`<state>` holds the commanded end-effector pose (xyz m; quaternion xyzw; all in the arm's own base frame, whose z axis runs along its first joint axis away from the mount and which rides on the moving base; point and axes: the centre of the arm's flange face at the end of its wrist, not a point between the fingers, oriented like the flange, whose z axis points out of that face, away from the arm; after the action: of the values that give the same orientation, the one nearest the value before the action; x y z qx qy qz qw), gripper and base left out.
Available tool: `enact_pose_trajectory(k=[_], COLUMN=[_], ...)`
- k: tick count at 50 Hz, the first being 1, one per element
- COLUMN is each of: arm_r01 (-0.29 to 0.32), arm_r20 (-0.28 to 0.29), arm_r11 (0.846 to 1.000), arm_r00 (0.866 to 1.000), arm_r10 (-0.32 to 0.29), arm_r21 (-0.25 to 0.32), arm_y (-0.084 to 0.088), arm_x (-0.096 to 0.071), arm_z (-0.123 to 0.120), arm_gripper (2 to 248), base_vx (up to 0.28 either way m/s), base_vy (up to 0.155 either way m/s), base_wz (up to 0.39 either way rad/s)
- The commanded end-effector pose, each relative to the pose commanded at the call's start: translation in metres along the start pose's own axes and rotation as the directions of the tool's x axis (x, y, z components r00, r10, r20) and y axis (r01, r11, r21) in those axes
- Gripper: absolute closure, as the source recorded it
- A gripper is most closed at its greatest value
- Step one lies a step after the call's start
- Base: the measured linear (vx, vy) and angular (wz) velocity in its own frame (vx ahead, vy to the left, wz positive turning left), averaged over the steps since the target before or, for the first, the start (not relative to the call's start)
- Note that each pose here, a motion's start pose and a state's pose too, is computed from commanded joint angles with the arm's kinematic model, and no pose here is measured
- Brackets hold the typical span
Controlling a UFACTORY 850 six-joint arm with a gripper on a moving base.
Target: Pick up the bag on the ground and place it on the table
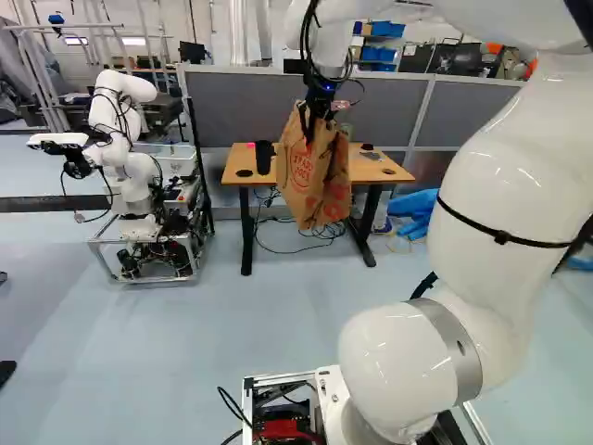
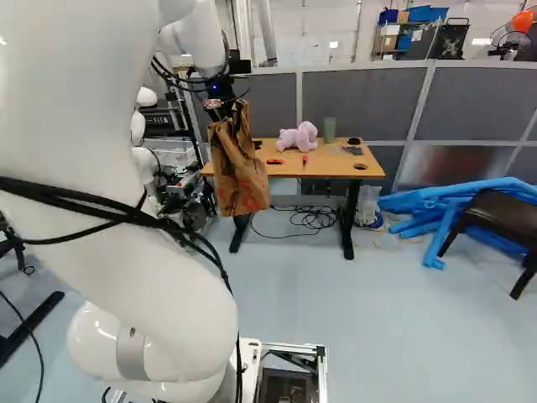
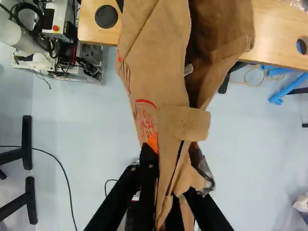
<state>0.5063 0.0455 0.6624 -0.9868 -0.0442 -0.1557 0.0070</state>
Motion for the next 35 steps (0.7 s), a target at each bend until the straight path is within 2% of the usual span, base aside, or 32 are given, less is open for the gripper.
enact_pose_trajectory(k=[13, 35], arm_r01=[0.000, 0.000], arm_r20=[0.000, 0.000], arm_r11=[1.000, 1.000], arm_r00=[1.000, 1.000], arm_r10=[0.000, 0.000], arm_r21=[0.000, 0.000], arm_y=[0.0000, 0.0000], arm_x=[0.0000, 0.0000], arm_z=[0.0000, 0.0000], arm_gripper=[229, 229], base_vx=[0.040, 0.056], base_vy=[-0.054, -0.082], base_wz=[-0.187, -0.246])
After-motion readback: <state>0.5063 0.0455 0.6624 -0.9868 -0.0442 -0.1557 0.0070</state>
